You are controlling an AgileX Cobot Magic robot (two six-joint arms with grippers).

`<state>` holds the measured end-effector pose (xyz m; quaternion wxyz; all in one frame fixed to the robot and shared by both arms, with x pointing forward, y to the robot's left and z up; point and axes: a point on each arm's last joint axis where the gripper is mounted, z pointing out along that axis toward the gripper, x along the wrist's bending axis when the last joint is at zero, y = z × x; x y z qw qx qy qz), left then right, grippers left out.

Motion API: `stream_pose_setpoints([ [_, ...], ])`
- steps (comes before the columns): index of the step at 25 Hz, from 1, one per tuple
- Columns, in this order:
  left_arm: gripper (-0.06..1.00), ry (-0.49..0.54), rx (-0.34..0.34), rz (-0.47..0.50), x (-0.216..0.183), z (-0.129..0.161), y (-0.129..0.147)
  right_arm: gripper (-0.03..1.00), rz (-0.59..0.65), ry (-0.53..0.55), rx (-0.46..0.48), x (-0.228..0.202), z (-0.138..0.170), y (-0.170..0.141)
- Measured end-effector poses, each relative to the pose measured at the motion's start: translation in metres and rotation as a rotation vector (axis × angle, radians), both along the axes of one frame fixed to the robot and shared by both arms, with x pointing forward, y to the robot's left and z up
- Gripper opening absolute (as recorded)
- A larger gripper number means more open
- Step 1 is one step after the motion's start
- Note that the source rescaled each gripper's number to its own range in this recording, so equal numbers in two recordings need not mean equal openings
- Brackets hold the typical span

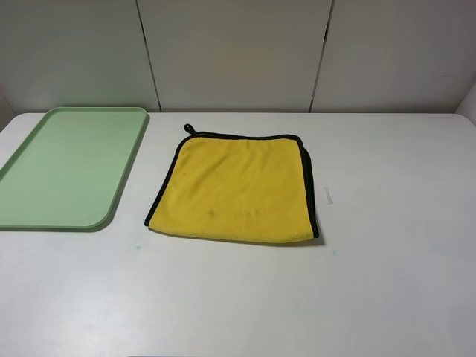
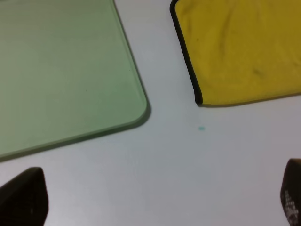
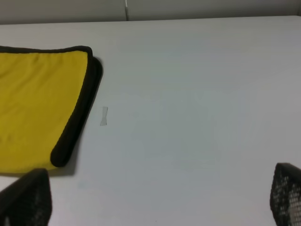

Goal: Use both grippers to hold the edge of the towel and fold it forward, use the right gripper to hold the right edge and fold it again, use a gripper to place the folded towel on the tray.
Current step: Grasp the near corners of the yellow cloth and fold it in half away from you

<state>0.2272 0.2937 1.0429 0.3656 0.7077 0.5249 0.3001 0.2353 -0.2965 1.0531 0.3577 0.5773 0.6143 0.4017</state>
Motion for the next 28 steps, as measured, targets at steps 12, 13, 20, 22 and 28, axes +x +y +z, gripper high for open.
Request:
stream_pose_setpoints([
  [12, 0.99, 0.119, 0.084, -0.026, 0.021, 0.003, -0.001, 1.0, 0.096, 0.083, -0.093, 0.018, 0.018, 0.005],
  [13, 0.98, 0.147, 0.1, -0.037, 0.026, 0.003, -0.001, 1.0, 0.107, 0.099, -0.108, 0.022, 0.021, 0.006],
  [20, 0.98, 0.283, 0.215, -0.134, 0.066, 0.0, -0.006, 1.0, 0.201, 0.187, -0.214, 0.05, 0.037, 0.009],
  [22, 0.98, 0.3, 0.251, -0.168, 0.078, -0.002, -0.007, 1.0, 0.234, 0.216, -0.256, 0.058, 0.036, 0.01],
  [28, 0.98, 0.314, 0.317, -0.229, 0.112, -0.009, -0.011, 1.0, 0.351, 0.26, -0.361, 0.076, 0.032, 0.014],
])
